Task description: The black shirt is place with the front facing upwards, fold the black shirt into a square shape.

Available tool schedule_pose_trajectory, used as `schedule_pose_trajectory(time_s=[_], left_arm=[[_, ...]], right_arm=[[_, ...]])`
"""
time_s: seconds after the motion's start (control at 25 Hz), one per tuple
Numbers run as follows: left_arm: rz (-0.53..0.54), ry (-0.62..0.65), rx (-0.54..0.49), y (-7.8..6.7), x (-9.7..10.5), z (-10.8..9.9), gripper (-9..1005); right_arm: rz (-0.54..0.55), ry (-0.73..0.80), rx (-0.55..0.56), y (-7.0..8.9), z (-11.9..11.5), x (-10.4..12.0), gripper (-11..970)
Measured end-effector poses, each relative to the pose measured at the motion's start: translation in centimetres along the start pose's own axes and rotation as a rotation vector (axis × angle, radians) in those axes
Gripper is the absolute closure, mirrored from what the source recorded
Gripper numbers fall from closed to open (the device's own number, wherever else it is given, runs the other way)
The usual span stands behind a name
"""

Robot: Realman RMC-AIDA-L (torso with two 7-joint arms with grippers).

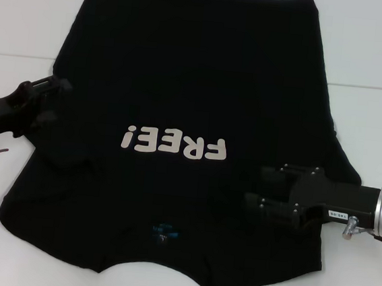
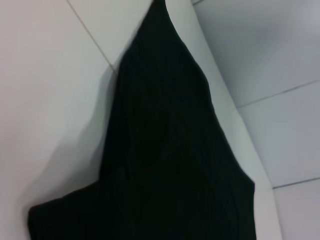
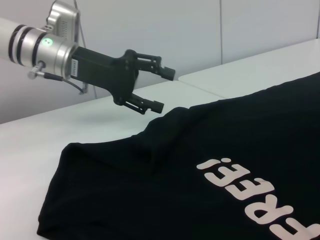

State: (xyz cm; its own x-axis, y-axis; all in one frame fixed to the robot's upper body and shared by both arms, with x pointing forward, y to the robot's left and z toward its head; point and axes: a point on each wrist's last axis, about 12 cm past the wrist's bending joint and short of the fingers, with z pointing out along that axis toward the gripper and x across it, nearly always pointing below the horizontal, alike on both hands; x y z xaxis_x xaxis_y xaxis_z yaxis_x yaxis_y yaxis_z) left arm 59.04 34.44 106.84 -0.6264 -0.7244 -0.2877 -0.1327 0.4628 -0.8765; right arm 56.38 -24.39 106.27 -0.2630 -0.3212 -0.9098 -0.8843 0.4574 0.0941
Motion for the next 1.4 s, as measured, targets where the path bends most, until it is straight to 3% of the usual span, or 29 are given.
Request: schedule_pose_trajectory(time_s=[0.56,1.4], left_arm=[[-0.007,-0.073,-0.124,3.1,-0.7,-2.4,146],[0.04,-0.039,-0.178,3.2,0.1,-1.4,147]], right_arm=[[-0.005,-0.001,-0.002,0.0,0.1,-0.1,296],[-0.002,0.0,-0.001,0.0,0.0,0.0,299]])
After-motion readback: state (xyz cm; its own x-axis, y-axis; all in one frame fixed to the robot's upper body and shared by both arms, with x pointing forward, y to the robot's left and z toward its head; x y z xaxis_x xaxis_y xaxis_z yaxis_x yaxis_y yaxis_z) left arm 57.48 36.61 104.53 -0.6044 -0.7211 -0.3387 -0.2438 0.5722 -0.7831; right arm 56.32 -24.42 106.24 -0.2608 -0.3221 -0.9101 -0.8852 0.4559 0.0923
